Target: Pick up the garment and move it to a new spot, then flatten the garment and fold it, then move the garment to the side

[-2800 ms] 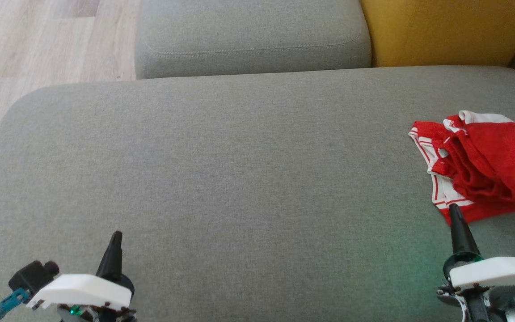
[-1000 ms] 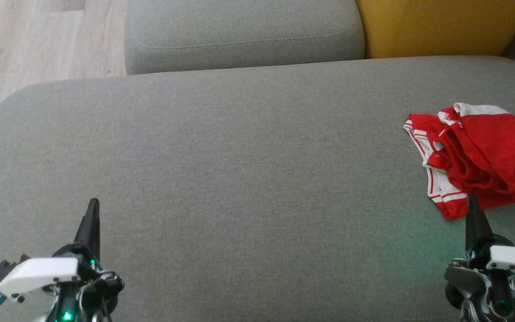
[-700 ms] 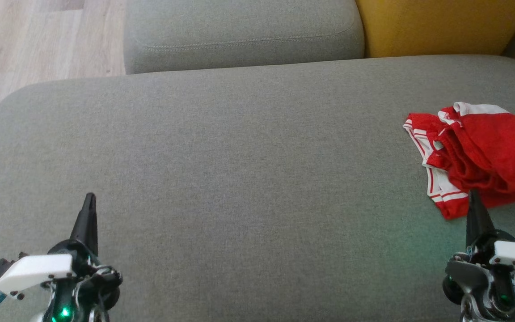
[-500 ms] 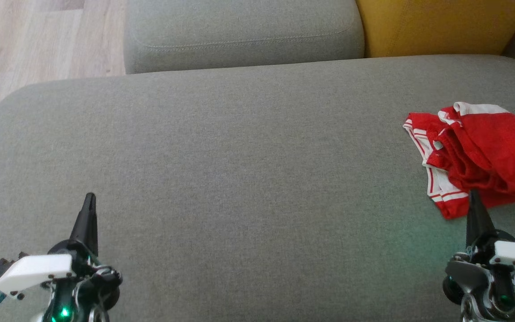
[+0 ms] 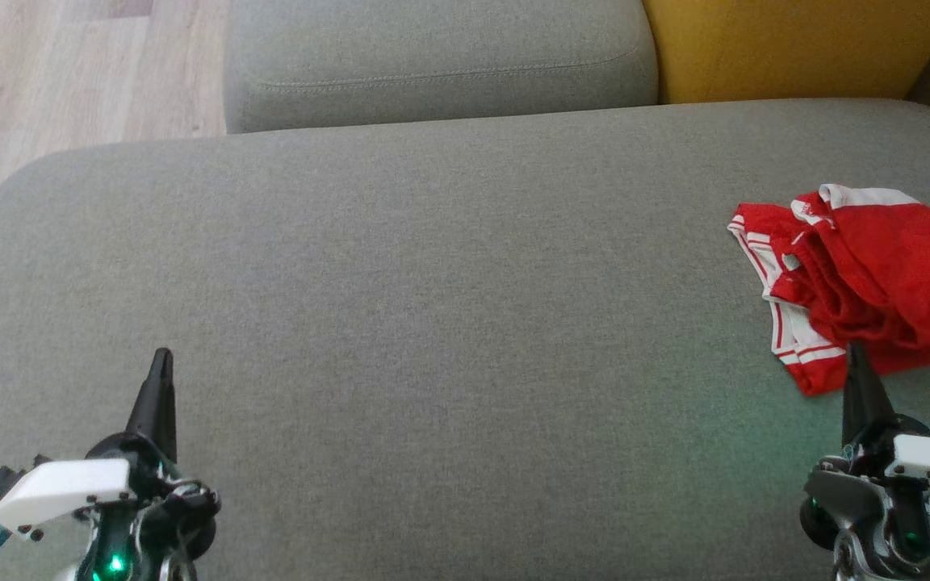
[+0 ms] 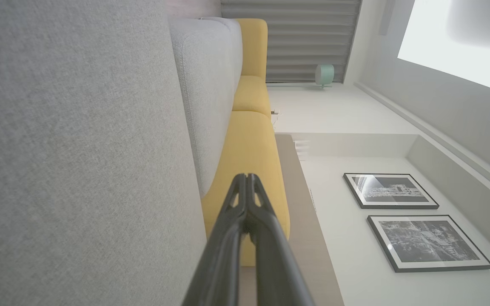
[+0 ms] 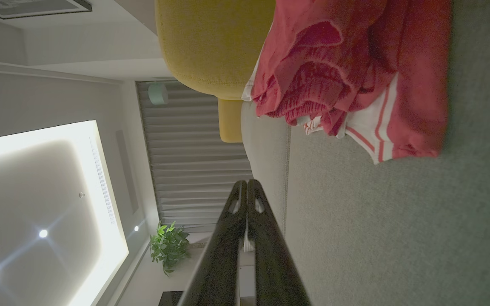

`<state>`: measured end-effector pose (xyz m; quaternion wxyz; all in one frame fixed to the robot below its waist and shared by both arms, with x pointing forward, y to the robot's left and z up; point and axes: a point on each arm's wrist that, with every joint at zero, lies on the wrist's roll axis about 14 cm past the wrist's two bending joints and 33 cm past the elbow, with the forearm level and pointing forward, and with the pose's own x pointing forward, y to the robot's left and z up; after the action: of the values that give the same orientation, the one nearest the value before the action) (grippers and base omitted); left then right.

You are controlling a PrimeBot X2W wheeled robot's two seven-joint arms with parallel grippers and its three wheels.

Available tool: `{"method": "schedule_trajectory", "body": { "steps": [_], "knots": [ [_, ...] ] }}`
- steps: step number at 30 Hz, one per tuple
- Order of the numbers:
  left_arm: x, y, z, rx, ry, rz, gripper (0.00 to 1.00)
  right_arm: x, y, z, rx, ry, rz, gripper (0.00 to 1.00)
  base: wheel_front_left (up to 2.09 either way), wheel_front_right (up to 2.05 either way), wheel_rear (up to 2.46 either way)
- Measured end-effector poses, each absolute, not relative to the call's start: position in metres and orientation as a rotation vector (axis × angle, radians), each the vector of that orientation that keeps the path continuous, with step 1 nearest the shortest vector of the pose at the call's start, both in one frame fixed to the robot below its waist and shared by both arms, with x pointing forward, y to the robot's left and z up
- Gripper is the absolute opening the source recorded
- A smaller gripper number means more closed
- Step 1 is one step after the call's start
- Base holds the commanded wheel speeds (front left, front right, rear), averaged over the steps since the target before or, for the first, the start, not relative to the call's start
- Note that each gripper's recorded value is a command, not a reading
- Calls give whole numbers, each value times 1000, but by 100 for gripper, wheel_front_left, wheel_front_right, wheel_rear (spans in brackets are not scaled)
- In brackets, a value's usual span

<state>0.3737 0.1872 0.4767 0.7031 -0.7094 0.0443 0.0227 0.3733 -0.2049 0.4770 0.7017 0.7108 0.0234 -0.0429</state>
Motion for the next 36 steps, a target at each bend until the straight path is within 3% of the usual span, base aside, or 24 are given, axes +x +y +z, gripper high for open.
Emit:
{"method": "schedule_trajectory", "body": {
  "steps": [36],
  "knots": [
    [374, 191, 477, -1585, 87, 61, 0, 373, -207, 477, 1583, 48, -99, 0, 0, 0, 0]
  ]
}}
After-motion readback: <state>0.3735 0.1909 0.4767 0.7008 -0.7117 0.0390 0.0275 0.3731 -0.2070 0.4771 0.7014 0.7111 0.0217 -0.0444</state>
